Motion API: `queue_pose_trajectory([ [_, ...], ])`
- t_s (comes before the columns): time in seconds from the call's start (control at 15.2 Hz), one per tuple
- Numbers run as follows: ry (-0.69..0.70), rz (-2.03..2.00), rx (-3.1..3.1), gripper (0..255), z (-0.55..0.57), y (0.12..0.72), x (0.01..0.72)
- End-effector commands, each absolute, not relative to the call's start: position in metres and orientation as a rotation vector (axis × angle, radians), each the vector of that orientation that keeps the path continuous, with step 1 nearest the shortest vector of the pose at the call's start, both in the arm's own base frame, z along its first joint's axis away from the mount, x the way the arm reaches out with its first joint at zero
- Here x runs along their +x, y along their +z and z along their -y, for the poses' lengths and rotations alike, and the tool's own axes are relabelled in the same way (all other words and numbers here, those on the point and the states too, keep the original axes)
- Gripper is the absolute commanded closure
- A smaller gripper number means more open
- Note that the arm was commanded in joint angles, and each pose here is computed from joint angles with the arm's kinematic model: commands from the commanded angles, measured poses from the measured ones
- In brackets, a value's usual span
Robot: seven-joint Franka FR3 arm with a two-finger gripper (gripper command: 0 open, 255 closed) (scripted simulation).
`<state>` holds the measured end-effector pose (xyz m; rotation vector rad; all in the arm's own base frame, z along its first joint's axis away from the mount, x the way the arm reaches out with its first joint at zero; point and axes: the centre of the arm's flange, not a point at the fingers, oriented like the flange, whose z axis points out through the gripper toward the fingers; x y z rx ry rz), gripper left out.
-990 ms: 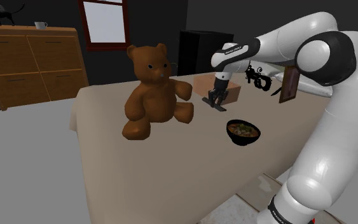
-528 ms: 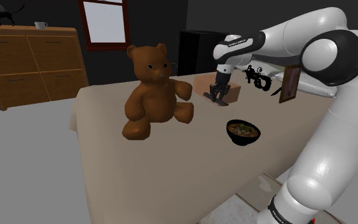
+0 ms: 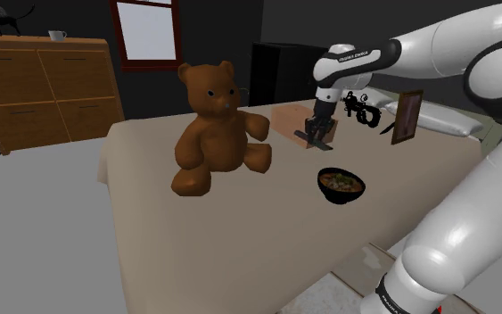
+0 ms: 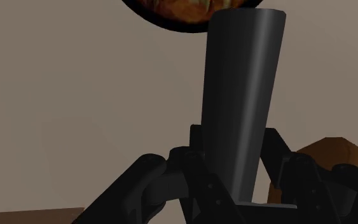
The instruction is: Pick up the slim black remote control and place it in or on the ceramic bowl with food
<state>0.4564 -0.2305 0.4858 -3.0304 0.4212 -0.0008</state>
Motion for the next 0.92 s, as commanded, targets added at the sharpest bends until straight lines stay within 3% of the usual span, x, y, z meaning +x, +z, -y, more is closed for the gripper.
queue_pose_trajectory([
  [0.0,-0.001,-0.42,-3.031,255,0.227,0.484,0.432],
  [0.86,-0.001,-0.42,-3.031,255,0.207,0.473,0.282],
])
